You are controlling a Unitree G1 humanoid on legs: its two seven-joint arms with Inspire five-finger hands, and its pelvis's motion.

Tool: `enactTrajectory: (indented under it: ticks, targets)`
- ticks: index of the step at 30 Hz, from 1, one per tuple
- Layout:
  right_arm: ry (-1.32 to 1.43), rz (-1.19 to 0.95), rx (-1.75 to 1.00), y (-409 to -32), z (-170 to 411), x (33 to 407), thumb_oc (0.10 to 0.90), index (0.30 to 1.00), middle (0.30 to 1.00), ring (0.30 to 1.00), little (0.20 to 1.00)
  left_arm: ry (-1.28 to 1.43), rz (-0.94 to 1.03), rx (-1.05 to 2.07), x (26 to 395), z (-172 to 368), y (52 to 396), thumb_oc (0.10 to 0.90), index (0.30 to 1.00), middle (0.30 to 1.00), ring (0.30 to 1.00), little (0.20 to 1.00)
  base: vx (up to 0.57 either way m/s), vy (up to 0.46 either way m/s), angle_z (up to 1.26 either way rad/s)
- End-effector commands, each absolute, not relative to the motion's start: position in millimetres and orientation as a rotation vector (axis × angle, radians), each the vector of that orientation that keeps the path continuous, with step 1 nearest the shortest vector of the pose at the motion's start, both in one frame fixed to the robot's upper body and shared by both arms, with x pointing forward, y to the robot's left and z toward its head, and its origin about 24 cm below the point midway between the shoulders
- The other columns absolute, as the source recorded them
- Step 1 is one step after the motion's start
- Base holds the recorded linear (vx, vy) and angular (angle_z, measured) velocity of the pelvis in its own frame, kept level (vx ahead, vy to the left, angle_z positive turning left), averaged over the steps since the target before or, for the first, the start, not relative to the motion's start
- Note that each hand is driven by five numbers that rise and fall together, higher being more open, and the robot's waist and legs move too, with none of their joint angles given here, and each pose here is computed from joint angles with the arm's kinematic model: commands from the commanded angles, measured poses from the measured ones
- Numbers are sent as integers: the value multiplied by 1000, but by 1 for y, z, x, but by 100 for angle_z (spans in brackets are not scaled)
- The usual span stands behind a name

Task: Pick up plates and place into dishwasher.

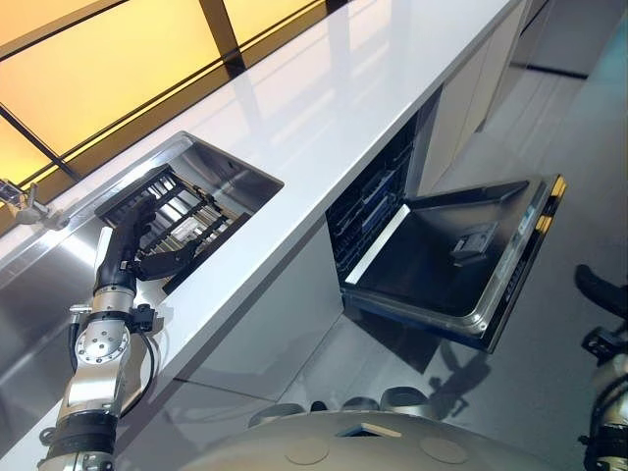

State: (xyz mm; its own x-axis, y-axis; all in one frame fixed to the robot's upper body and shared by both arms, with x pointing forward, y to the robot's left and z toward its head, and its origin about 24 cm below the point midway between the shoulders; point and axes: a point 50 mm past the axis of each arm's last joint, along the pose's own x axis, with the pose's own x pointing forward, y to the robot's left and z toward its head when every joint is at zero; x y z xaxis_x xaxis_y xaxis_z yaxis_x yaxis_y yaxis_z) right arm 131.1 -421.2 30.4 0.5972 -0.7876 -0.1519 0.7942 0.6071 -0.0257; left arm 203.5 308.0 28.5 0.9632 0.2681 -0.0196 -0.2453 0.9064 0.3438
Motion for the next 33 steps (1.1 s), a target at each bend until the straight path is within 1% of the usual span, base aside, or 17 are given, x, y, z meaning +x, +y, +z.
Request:
enactTrajectory:
  ticks: [1,5,9,17,23,28,33]
  targets:
    - [-66,-758,210,-434,68,150,800,900,900,900,900,-314,263,305,225,98,316,800,900,900,900,900,83,-68,0]
    - [58,-667,462,-426,26,127,800,900,900,900,900,-347,225,262,213,103,319,800,900,900,900,900,151,-64,2]
    - [90,-644,554,-416,8,118,800,900,900,900,900,-374,225,228,205,105,322,800,900,900,900,900,79,-16,1]
    - [140,-501,779,-383,-22,122,800,900,900,900,900,-417,274,209,192,109,325,800,900,900,900,900,63,54,-7]
    - [256,-405,902,-356,-45,116,800,900,900,900,900,-402,303,242,180,107,330,800,900,900,900,900,98,86,1]
    - [339,-265,979,-329,-57,118,800,900,900,900,900,-379,305,274,171,104,333,800,900,900,900,900,90,106,3]
    - [391,-52,1080,-295,-62,129,800,900,900,900,900,-360,319,289,169,101,334,800,900,900,900,900,58,151,3]
